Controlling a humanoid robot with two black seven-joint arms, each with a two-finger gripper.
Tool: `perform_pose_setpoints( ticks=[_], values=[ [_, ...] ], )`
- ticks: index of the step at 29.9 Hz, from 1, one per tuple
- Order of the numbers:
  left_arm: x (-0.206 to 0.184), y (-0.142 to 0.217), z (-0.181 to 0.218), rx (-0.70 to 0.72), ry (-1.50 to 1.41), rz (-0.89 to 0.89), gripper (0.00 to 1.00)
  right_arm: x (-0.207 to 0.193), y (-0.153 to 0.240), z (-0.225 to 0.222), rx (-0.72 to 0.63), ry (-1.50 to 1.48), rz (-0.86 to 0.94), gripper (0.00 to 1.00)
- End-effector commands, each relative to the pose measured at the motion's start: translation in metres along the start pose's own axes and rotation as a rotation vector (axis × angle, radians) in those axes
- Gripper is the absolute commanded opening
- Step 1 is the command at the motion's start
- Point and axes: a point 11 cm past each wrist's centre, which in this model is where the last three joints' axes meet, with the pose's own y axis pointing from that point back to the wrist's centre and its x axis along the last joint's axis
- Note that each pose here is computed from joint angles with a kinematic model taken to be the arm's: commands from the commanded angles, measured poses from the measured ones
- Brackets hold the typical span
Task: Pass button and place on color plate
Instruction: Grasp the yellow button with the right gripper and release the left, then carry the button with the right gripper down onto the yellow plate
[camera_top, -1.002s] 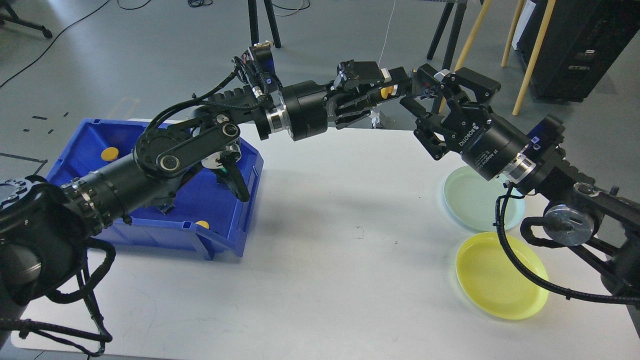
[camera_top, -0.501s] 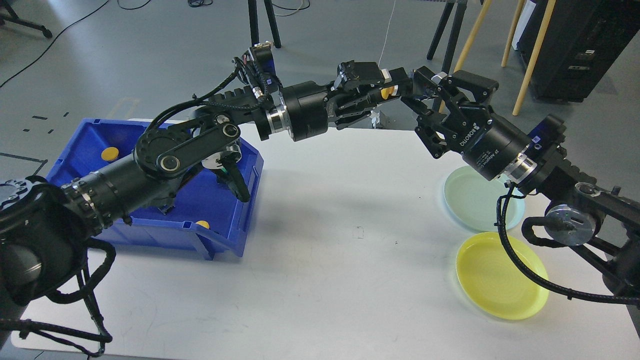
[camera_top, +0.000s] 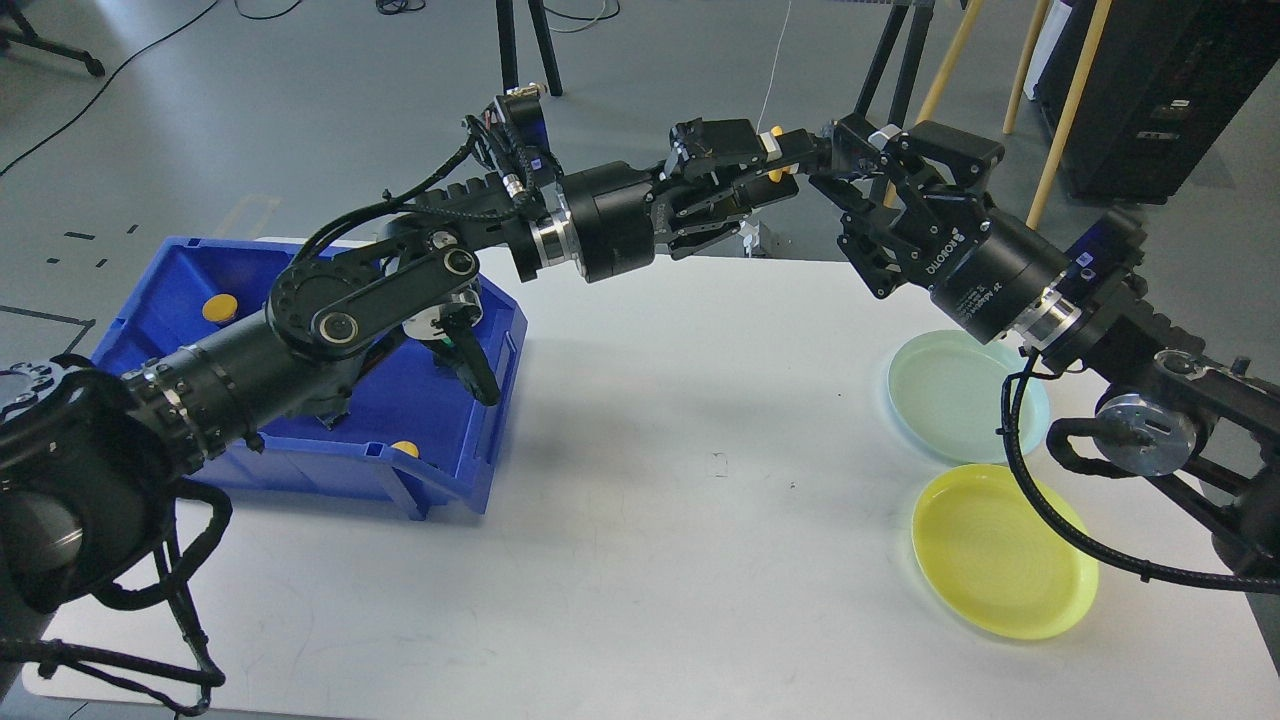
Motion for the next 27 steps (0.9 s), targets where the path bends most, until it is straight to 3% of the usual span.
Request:
perform_pose_setpoints(
  ticks=[1, 7, 12, 16, 20, 27],
  values=[
    [0.001, 0.001, 0.000, -0.006, 0.007, 0.008, 0.77, 0.003, 0.002, -0.001, -0.006, 0.008, 0.008, 0.00],
    [0.007, 0.004, 0.002, -0.043, 0.084, 0.054, 0.82, 0.029, 0.028, -0.005, -0.023, 0.027, 0.111, 0.00],
    [0.007, 0.007, -0.002, -0.043, 0.099, 0.063, 0.84, 0.044, 0.081, 0.032, -0.053, -0.142, 0.302, 0.00],
    [0.007, 0.007, -0.002, -0.043, 0.101, 0.064, 0.84, 0.051, 0.138, 0.081, -0.119, -0.414, 0.583, 0.00],
    [0.007, 0.007, -0.002, -0.043, 0.102, 0.064, 0.84, 0.035, 0.189, 0.128, -0.254, -0.685, 0.799, 0.00],
    [0.009, 0.008, -0.003, -0.038, 0.100, 0.072, 0.85, -0.010, 0.218, 0.169, -0.549, -0.801, 0.921, 0.00]
  ],
)
